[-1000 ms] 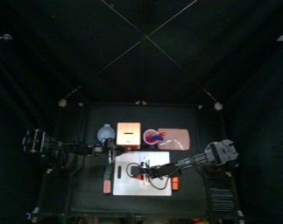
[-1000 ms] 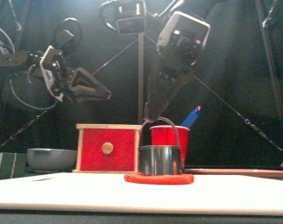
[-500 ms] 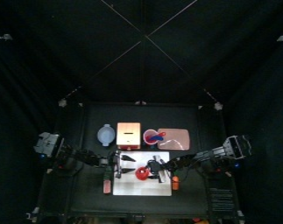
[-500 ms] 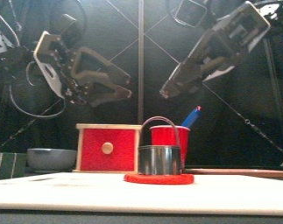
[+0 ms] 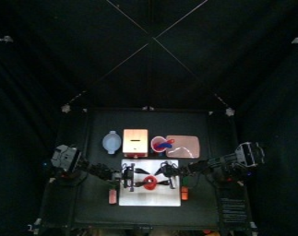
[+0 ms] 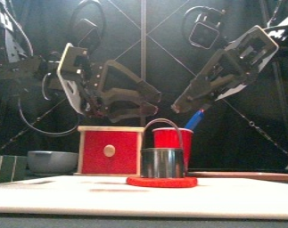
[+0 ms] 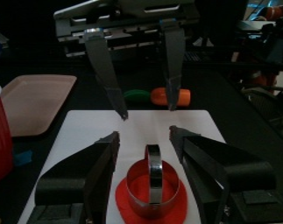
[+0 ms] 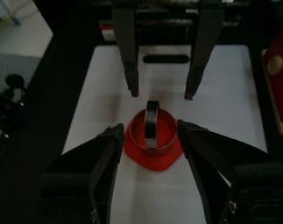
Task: Get the cutter from the drawer then cut the dough then place the extra dough in the bowl
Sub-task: Cut the dough
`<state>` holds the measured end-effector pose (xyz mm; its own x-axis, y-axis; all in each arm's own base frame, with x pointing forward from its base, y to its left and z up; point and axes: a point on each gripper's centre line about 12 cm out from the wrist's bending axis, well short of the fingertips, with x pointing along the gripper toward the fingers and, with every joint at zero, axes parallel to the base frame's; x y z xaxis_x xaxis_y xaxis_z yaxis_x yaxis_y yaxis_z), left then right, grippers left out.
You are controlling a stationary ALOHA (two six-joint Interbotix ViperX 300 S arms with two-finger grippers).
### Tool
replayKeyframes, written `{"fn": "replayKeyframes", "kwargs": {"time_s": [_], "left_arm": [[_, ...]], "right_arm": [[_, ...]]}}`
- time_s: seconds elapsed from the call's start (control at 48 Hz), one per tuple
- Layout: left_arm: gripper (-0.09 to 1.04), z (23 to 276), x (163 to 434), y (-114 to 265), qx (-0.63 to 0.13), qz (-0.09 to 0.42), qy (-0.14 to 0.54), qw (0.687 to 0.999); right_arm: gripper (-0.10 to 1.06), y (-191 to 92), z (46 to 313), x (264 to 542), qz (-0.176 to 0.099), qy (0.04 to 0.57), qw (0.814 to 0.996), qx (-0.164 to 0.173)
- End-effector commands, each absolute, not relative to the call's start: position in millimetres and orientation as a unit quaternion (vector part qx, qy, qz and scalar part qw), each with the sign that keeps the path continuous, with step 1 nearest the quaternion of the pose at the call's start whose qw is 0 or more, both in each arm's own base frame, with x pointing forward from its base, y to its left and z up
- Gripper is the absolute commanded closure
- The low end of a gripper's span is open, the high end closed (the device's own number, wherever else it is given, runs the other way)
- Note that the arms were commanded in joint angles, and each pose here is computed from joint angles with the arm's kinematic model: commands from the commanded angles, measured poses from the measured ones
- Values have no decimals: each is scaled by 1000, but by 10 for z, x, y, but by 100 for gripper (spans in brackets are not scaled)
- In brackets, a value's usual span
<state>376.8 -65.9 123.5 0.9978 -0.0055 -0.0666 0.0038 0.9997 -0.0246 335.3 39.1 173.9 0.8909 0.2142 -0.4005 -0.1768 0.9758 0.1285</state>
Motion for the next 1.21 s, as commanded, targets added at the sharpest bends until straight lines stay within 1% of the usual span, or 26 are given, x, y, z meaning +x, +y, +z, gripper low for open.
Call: {"fn": "replayKeyframes", "kwargs": {"time_s": [0.021, 0.062, 0.104, 0.146, 0.208, 0.333, 0.5, 0.646, 0.958, 1.208], "left_arm": [[8, 1416, 3776, -640, -17, 3, 7, 1000], [8, 1429, 3777, -632, -17, 4, 5, 1000], [8, 1433, 3776, -632, -17, 4, 5, 1000], [8, 1435, 3771, -637, -17, 3, 5, 1000], [8, 1414, 3770, -648, -17, 2, 7, 1000], [8, 1343, 3768, -672, -20, -1, 16, 1000], [8, 1220, 3783, -782, -20, -9, 27, 999], [8, 1104, 3791, -770, -20, -1, 41, 999], [9, 1052, 3791, -750, -19, 2, 51, 999], [11, 990, 3823, -711, -19, 9, 65, 998]], "right_arm": [[11, 370, 1999, 3282, 99, 96, 988, 68], [11, 337, 1997, 3261, 86, 75, 991, 68], [11, 307, 1985, 3246, 71, 61, 994, 58], [11, 279, 1955, 3235, 54, 55, 996, 47], [11, 348, 1916, 3235, 41, 52, 997, 29], [11, 490, 1836, 3257, 29, 51, 998, 12], [11, 605, 1589, 3299, 10, 46, 999, 19], [11, 615, 1479, 3353, -5, 33, 999, 19], [11, 646, 1332, 3402, -4, 51, 999, 16], [11, 667, 1249, 3499, -2, 66, 998, 12]]}}
